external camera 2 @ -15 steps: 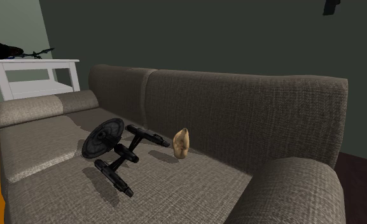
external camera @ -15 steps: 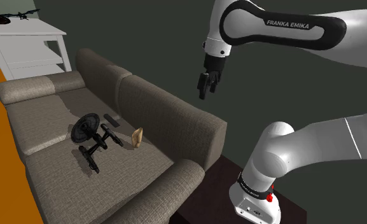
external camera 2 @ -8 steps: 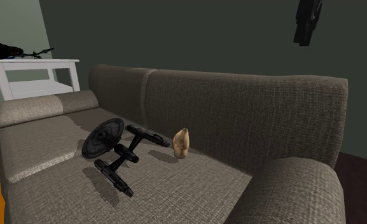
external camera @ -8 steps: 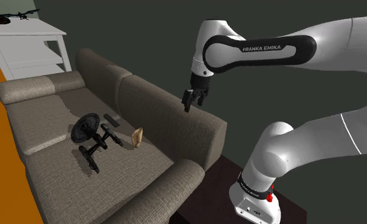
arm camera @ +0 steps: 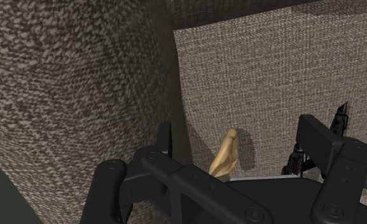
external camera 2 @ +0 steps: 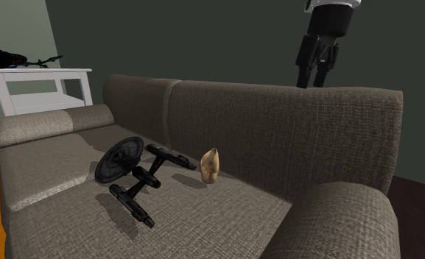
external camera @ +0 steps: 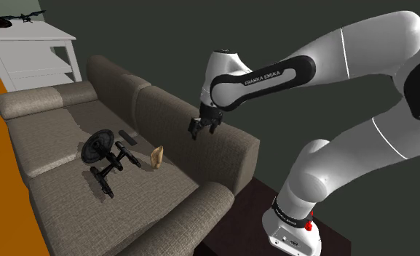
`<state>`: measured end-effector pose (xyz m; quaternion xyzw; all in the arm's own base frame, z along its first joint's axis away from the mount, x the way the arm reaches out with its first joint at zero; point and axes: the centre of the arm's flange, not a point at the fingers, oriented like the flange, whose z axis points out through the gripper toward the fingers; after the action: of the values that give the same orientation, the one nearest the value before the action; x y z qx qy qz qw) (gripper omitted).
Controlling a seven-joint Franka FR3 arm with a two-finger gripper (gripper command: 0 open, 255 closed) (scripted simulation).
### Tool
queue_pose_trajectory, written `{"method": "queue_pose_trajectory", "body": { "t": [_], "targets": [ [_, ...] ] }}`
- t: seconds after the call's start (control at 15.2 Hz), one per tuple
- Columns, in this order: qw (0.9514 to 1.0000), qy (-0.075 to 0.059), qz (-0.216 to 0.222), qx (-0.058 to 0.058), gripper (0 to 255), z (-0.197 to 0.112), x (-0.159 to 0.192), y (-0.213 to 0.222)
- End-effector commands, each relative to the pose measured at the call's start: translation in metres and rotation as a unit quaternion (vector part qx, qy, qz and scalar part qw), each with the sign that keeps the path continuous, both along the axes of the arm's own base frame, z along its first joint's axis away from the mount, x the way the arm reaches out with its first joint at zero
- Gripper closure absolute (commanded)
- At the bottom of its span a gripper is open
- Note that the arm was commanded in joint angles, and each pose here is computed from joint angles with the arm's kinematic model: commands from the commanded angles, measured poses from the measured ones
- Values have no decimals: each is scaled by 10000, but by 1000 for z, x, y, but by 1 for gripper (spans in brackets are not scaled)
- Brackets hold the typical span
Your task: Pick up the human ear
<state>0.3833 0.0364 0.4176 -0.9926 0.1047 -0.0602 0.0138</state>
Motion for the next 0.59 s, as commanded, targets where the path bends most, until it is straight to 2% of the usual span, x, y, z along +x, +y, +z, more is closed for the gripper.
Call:
{"method": "queue_pose_trajectory", "body": {
  "t": [0.0,0.53],
  "targets": [
    [9998,-103,-169,13,0,-22,14,6],
    [9957,-446,-812,43,0,-101,75,23]
  ]
}}
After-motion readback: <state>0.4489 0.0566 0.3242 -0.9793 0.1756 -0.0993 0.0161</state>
